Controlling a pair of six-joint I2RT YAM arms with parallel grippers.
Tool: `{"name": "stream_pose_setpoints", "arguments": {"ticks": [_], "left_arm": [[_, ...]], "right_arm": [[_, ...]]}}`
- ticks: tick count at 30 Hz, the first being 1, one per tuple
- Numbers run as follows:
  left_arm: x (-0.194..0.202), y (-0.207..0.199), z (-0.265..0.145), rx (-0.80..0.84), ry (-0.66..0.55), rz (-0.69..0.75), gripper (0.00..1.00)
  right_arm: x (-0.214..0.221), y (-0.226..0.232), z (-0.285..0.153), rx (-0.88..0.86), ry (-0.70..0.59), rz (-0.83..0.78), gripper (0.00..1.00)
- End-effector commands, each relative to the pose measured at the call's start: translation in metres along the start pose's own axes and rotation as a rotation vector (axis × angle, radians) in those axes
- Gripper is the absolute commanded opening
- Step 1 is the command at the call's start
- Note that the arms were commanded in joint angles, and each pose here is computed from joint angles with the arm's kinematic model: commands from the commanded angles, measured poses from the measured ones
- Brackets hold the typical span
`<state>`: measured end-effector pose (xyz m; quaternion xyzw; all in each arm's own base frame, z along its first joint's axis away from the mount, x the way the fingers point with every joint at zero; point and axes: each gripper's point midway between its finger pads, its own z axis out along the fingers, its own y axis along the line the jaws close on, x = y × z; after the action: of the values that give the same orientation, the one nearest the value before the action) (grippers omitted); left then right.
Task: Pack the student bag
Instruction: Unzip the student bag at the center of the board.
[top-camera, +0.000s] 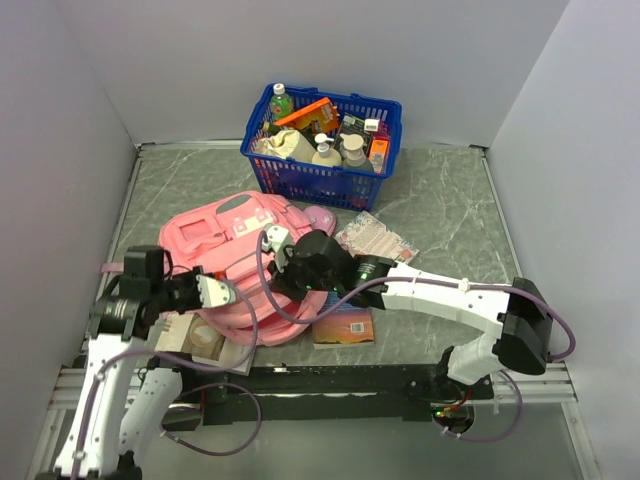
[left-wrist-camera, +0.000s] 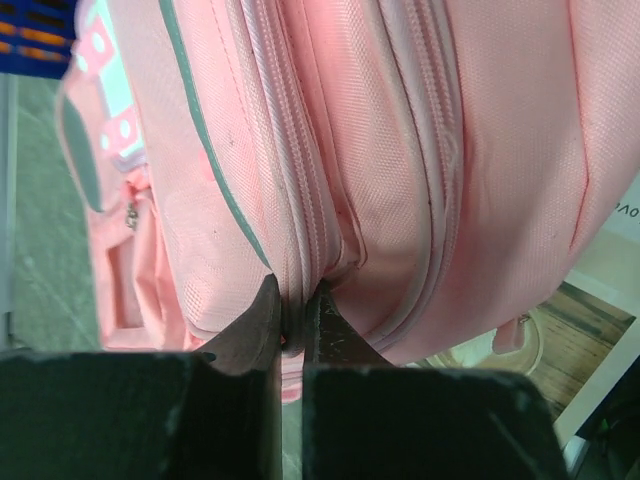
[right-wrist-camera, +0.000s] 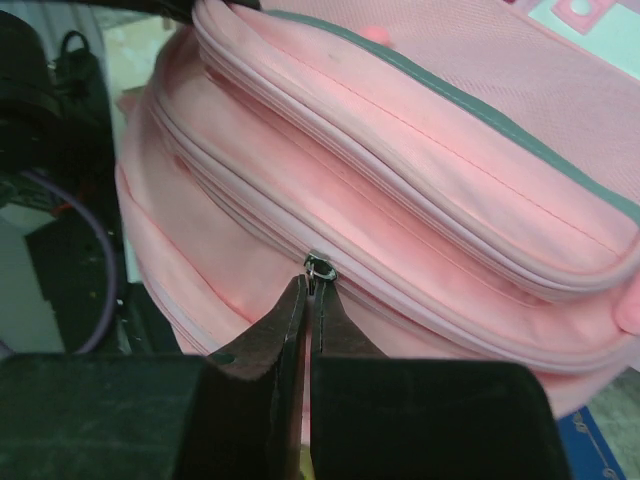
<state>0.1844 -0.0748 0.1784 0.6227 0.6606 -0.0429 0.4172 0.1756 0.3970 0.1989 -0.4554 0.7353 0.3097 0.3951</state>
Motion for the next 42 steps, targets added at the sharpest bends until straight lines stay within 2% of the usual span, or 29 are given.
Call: {"name": "stream_pose_setpoints", "arguments": {"ticks": [1, 3, 6, 7, 10, 11, 13, 14, 15, 19, 24, 31, 36, 42], "left_arm": [[-0.036, -0.005, -0.009, -0.038, -0.167, 0.036, 0.01], [-0.044, -0.002, -0.012, -0.048, -0.197, -0.002, 0.01], [-0.064, 0.013, -0.015, -0.059, -0.263, -0.15, 0.01], [-0.07, 0.014, -0.017, -0.047, -0.281, -0.246, 0.01], [-0.094, 0.024, -0.027, -0.014, -0.343, -0.311, 0.01], [-0.104, 0.034, -0.036, -0.038, -0.359, -0.308, 0.01], [-0.112, 0.041, -0.046, -0.066, -0.37, -0.305, 0.01], [-0.119, 0.045, -0.056, -0.09, -0.377, -0.276, 0.01], [-0.116, 0.044, -0.058, -0.099, -0.355, -0.265, 0.01], [-0.099, 0.04, -0.061, -0.152, -0.28, -0.299, 0.01], [-0.059, 0.015, -0.026, -0.095, -0.194, -0.392, 0.01], [-0.037, 0.03, 0.008, -0.139, -0.182, -0.524, 0.01], [-0.04, 0.043, 0.017, -0.203, -0.223, -0.581, 0.01], [-0.047, 0.035, 0.031, -0.166, -0.241, -0.61, 0.01]], "right_arm": [[-0.034, 0.013, -0.019, -0.01, -0.113, 0.052, 0.0], [-0.04, 0.018, -0.019, -0.005, -0.127, 0.047, 0.0], [-0.042, 0.022, -0.015, 0.013, -0.133, 0.07, 0.0], [-0.044, 0.022, -0.013, 0.018, -0.144, 0.1, 0.0], [-0.05, 0.009, -0.007, 0.079, -0.173, 0.119, 0.0], [-0.042, 0.001, -0.001, 0.101, -0.133, 0.115, 0.0], [-0.055, -0.018, 0.001, 0.133, -0.131, 0.122, 0.0], [-0.044, -0.027, 0.01, 0.147, -0.078, 0.126, 0.0], [-0.059, -0.033, 0.01, 0.158, -0.092, 0.125, 0.0], [-0.064, -0.052, 0.024, 0.219, -0.051, 0.111, 0.0], [-0.06, -0.027, 0.025, 0.16, -0.069, 0.12, 0.0], [-0.042, 0.009, 0.014, 0.068, -0.092, 0.138, 0.0], [-0.026, 0.041, 0.019, -0.023, -0.071, 0.14, 0.0], [-0.045, 0.076, 0.017, -0.158, -0.2, 0.102, 0.0]]}}
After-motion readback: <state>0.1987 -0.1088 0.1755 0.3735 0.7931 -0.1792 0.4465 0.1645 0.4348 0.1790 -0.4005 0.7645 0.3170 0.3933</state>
